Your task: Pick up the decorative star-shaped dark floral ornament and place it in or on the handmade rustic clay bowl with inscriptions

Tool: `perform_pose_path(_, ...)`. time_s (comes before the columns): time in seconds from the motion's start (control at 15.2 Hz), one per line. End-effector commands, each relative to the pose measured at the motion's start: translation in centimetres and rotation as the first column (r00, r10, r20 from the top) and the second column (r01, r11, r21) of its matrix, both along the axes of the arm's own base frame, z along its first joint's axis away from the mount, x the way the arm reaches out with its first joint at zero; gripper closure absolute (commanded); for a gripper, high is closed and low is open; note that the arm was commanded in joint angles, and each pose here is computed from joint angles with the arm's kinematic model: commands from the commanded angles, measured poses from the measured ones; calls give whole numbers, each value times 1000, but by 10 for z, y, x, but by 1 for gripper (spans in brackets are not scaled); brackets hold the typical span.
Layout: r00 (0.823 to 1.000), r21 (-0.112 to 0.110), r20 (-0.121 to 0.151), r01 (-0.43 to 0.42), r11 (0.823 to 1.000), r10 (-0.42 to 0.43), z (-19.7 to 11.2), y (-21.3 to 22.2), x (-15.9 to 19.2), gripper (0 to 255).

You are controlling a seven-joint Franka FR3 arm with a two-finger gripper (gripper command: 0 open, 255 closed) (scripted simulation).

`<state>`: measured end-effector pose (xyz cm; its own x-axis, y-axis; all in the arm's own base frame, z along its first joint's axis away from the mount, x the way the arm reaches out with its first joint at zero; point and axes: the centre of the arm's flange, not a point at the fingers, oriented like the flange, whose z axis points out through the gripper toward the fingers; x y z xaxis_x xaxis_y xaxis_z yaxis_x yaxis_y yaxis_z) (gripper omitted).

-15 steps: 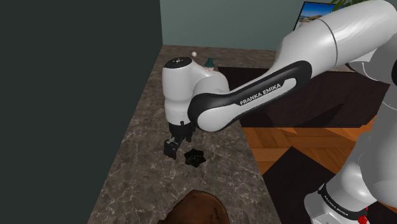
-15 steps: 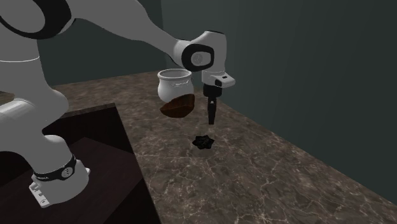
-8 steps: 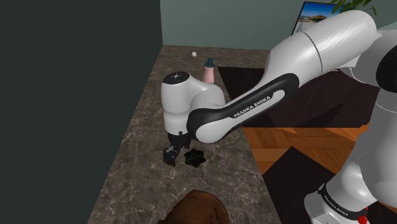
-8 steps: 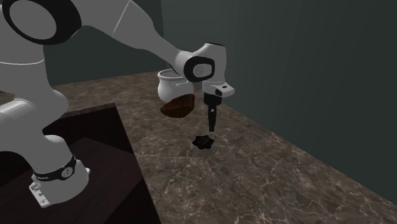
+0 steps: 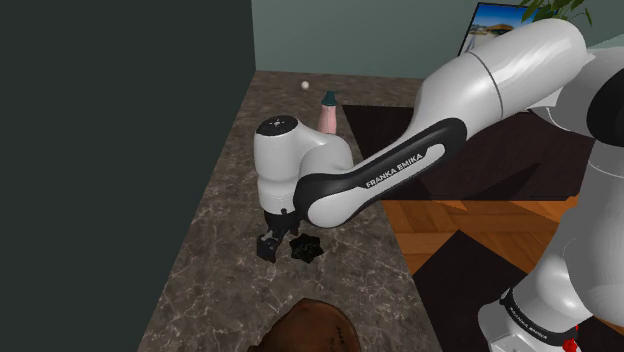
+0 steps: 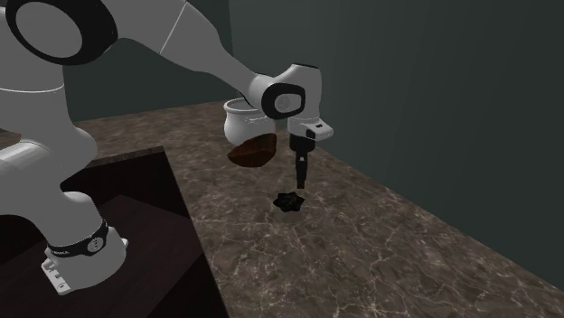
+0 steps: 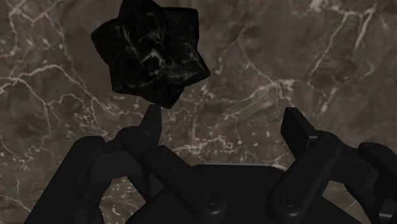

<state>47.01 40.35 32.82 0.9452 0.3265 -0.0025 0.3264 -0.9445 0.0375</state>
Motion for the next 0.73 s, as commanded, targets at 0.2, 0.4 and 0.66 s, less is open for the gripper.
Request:
perform_pose_path(0.2,1000,0,0,0,1000,0,0,0,0,255)
perform_pose_path(0.4,1000,0,0,0,1000,0,0,0,0,255)
perform_pose_path(0.66,1000,0,0,0,1000,0,0,0,0,0)
